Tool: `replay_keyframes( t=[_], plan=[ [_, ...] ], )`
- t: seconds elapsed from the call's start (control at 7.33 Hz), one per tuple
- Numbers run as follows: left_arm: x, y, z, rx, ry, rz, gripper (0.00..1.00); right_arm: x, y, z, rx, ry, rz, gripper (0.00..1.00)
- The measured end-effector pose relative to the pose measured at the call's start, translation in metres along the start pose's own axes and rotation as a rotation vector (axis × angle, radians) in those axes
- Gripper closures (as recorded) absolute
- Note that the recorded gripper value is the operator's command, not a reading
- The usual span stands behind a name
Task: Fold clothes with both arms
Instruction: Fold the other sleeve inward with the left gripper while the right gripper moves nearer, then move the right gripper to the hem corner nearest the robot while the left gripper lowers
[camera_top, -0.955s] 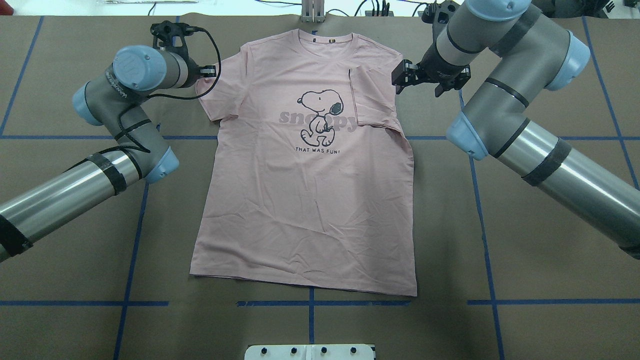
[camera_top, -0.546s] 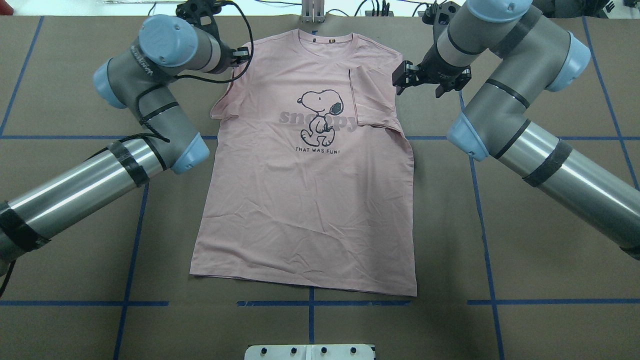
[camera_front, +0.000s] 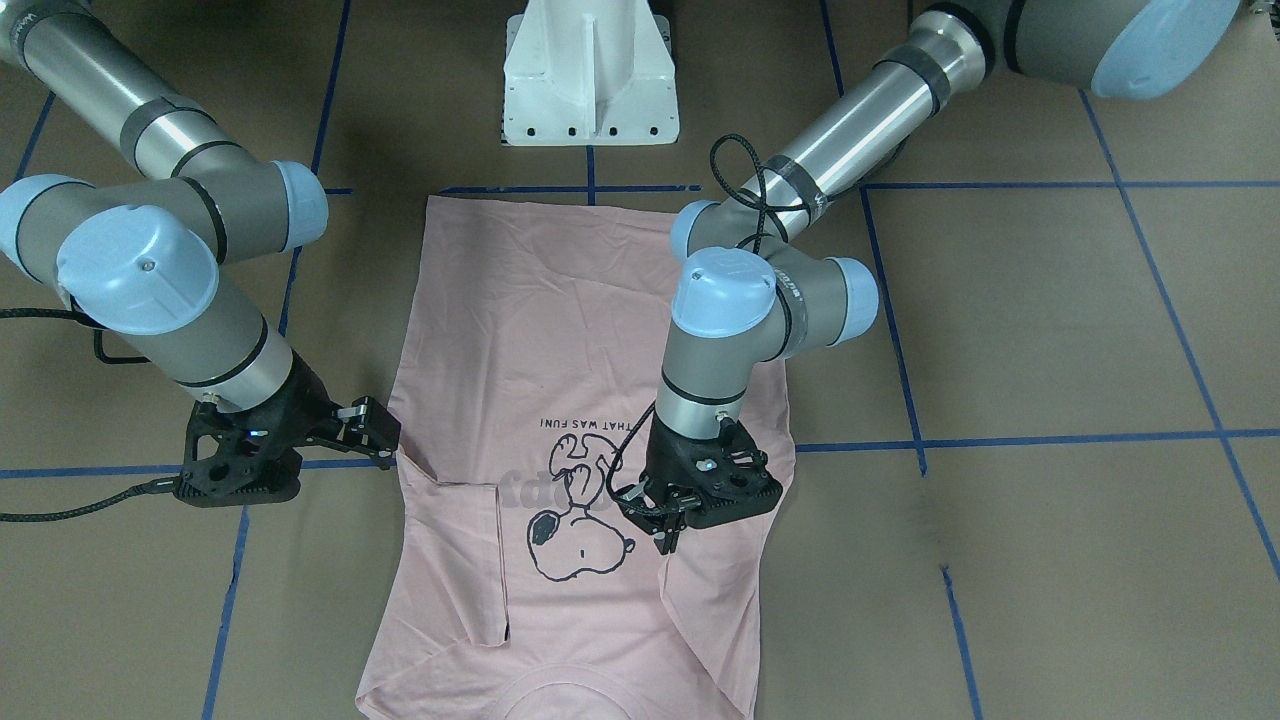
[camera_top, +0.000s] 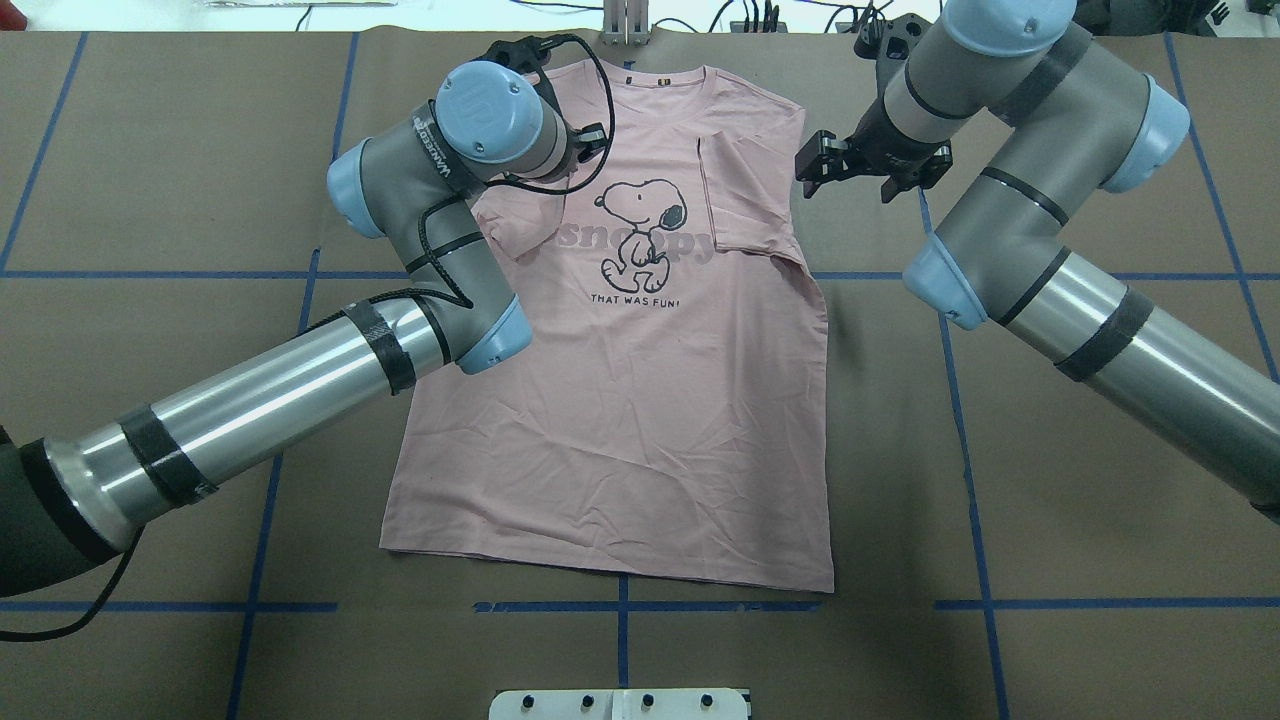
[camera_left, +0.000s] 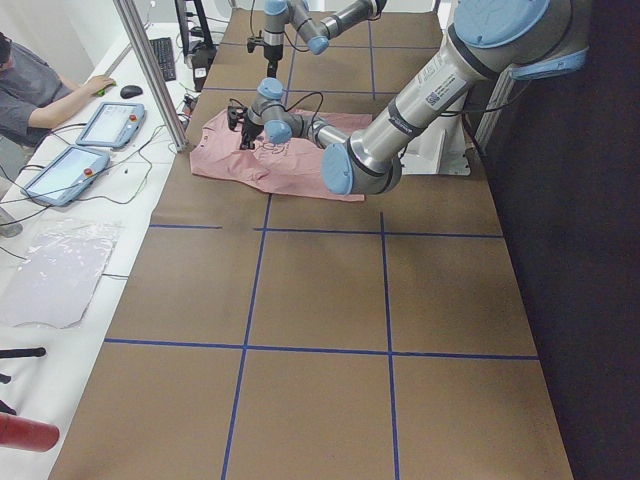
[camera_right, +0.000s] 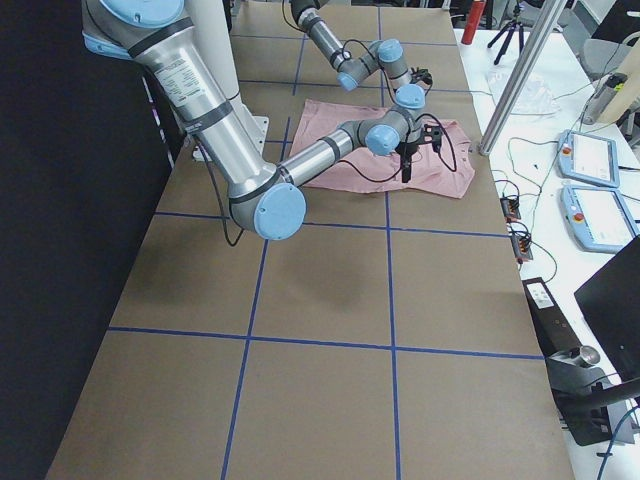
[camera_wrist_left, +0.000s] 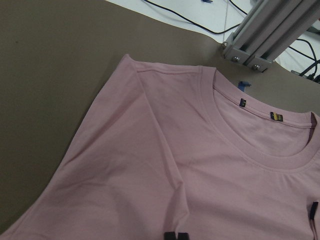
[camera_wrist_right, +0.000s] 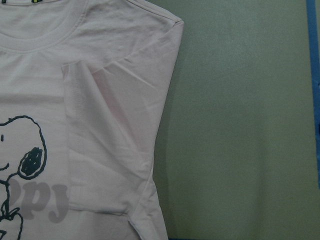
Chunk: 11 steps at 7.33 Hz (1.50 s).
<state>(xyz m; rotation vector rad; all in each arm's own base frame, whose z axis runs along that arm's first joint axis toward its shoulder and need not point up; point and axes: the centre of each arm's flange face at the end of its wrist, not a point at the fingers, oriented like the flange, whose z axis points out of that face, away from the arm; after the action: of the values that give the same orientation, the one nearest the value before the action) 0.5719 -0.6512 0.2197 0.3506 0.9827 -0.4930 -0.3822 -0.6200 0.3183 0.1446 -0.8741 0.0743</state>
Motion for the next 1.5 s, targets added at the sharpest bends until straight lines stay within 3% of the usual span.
replay_keyframes(
  t=[0.41, 0.68, 0.82, 1.23, 1.5],
  plan=[
    [0.012, 0.002, -0.018, 0.005, 0.085, 0.006, 0.0, -0.004, 0.001, 0.002, 0.007, 0.007, -0.008, 0.0],
    [0.006, 0.013, -0.047, -0.059, 0.144, 0.023, 0.0, -0.007, 0.011, -0.009, 0.014, -0.008, -0.011, 0.0],
    [-0.009, 0.019, -0.061, -0.093, 0.137, 0.033, 0.0, 0.001, 0.03, -0.015, 0.01, -0.014, -0.009, 0.0],
    [-0.064, 0.045, -0.134, -0.141, 0.029, 0.169, 0.0, 0.009, 0.136, -0.012, -0.065, 0.009, 0.058, 0.0],
    [-0.108, 0.065, -0.187, -0.16, 0.007, 0.237, 0.0, -0.028, 0.215, 0.011, -0.043, 0.034, 0.118, 0.0]
  ],
)
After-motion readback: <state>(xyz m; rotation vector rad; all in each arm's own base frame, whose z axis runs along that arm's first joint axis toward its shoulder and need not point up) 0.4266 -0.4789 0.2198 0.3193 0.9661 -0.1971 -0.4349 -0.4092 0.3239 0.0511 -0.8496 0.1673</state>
